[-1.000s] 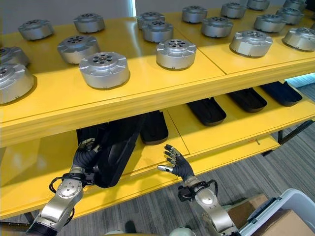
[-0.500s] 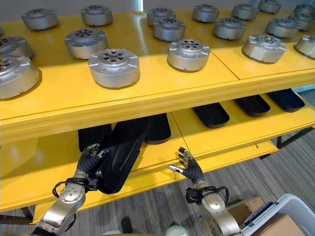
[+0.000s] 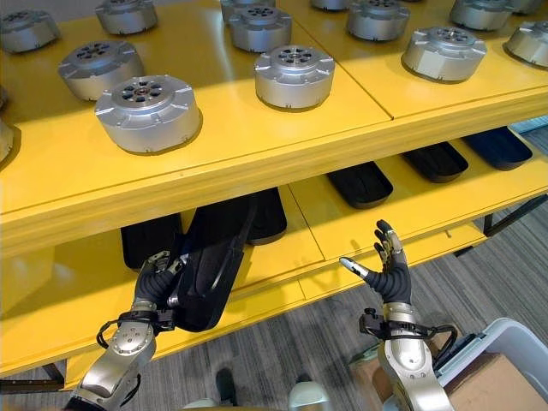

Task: Move parts from the plastic box to the shelf.

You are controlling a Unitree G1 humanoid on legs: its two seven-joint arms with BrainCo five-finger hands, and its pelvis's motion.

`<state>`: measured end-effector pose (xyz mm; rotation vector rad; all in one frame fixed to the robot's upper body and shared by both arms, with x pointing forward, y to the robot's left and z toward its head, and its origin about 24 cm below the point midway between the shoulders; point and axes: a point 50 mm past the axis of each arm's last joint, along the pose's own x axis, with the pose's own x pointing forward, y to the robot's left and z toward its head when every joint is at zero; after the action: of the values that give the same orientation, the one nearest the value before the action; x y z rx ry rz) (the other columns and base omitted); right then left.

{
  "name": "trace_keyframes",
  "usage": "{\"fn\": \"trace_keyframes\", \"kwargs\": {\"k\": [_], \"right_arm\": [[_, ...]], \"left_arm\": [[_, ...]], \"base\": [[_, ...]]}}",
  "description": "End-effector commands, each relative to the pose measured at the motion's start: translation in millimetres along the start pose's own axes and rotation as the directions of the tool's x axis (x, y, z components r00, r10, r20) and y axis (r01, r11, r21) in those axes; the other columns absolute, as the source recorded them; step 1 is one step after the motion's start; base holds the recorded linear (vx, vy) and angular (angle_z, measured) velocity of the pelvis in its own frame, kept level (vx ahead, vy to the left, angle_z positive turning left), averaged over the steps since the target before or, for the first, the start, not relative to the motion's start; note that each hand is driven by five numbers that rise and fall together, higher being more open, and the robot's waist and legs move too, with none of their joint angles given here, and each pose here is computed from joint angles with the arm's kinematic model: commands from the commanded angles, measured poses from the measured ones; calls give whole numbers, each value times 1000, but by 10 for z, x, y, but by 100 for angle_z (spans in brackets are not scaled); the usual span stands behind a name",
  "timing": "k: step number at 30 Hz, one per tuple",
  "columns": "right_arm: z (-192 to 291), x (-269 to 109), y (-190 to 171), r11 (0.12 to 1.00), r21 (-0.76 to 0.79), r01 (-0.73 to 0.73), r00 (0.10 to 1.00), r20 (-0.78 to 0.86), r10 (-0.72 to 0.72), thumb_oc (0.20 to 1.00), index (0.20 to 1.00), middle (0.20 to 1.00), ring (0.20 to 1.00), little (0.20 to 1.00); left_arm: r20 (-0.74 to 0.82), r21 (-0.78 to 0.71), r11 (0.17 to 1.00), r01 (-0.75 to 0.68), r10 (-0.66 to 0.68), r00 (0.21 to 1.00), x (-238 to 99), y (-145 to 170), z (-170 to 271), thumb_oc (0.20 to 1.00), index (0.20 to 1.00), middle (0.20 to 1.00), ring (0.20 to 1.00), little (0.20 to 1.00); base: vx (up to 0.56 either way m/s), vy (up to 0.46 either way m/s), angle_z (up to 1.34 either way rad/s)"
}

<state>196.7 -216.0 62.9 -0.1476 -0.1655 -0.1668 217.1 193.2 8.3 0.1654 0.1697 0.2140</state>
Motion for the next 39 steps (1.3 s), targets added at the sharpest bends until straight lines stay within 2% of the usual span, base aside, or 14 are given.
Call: {"fn": "trace_keyframes", "kwargs": {"k": [1,9,14,27,39], "right_arm": [[304,147,72,1000,19,7,977,214,-11,1000,1000,1000,1000,1000],[319,234,197,999,0,-49,973,227,48,1000,1000,1000,1000,1000],[265,168,203,994,-36,-101,979,175,106,1000,1000,1000,1000,1000],[151,201,197,996,-39,-81,989,124,85,1000,1000,1000,1000,1000],[162,204,116,994,-97,-39,989,140,53,1000,1000,1000,1000,1000]], "left_arm": [[231,-77,994,-83,99,968,110,161,470,200,200,200,200,200],[208,-191,974,-119,158,965,175,193,552,200,200,200,200,200],[137,-190,975,-118,146,980,135,238,443,200,200,200,200,200],[195,-194,970,-144,182,964,194,160,534,200,200,200,200,200],[211,-181,980,-87,125,969,275,-24,589,200,200,200,200,200]], "base": [[36,-29,-2],[82,83,-8],[80,-22,-2],[80,-7,0],[13,67,31]]}}
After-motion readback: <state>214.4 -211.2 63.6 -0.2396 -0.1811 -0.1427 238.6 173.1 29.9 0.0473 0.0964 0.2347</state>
